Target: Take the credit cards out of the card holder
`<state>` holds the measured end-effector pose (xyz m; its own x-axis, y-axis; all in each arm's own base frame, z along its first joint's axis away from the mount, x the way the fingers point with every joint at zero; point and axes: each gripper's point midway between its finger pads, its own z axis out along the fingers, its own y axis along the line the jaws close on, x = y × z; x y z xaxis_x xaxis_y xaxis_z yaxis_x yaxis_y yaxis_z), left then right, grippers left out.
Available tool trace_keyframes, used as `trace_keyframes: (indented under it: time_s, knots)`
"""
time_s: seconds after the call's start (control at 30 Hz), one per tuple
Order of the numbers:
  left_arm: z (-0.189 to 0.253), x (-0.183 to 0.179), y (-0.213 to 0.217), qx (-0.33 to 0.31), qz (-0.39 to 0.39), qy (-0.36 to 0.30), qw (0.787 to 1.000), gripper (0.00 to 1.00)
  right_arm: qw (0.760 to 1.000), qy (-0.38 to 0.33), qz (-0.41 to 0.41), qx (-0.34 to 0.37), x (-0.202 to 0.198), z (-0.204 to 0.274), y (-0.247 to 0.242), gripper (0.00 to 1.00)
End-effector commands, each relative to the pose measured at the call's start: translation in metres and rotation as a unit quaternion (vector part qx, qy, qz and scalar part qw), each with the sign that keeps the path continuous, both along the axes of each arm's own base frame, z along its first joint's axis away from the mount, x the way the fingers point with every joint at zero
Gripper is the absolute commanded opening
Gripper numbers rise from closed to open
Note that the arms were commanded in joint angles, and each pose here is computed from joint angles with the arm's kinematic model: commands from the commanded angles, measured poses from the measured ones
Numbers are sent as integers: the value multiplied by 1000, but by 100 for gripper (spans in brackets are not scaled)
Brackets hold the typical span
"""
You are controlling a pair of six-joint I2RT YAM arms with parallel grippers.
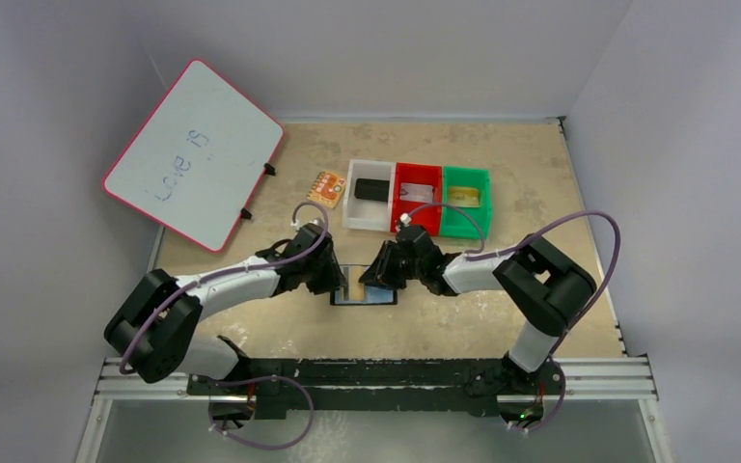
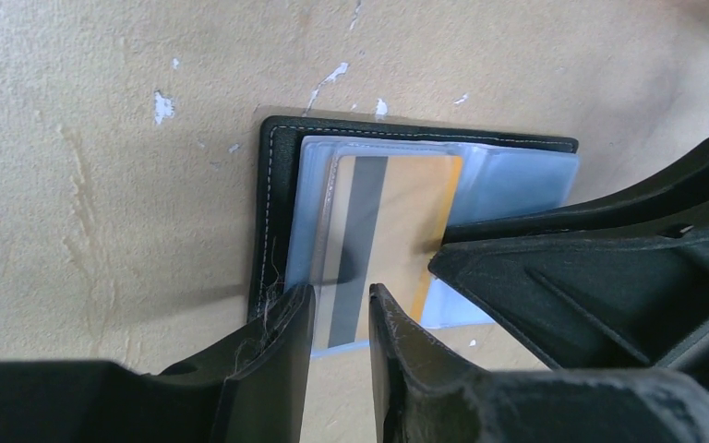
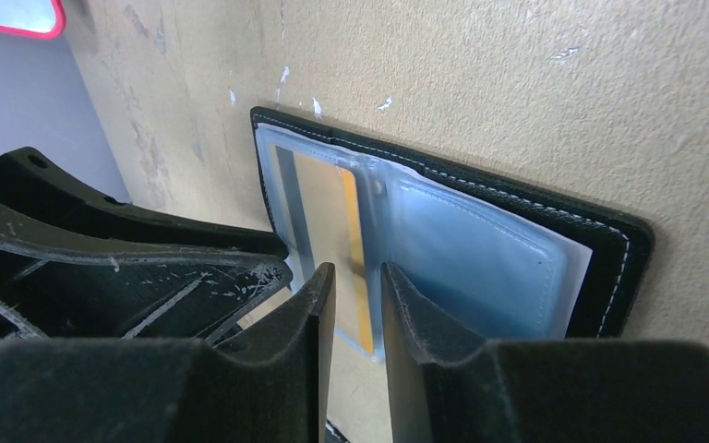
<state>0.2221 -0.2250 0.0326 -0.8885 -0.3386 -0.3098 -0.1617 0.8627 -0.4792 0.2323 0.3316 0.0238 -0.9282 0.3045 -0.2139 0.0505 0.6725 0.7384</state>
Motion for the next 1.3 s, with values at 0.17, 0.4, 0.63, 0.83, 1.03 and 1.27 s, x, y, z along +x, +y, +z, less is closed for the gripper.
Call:
trace_keyframes:
  time_s: [0.17, 0.4, 0.63, 0.83, 1.03, 1.27]
  knots:
    - [-12, -9, 3, 5, -31, 1, 1000, 26, 999, 5, 9, 35, -5, 4, 6, 26]
    - [-18, -13, 6, 25, -41, 2, 999, 22, 998, 5, 14, 61, -7, 9, 9, 18]
    - [-21, -13, 12, 47, -40, 0, 998, 18, 997, 2, 24, 73, -8, 14, 11, 18]
    - [-21, -12, 14, 56, -37, -4, 998, 14, 997, -12, 37, 73, -7, 16, 13, 3]
    - [-20, -8, 27, 82, -16, -12, 996, 12, 999, 0, 6, 52, -7, 10, 0, 0]
    - [-21, -7, 30, 94, -12, -13, 995, 12, 995, -10, 46, 92, -17, 17, -1, 0]
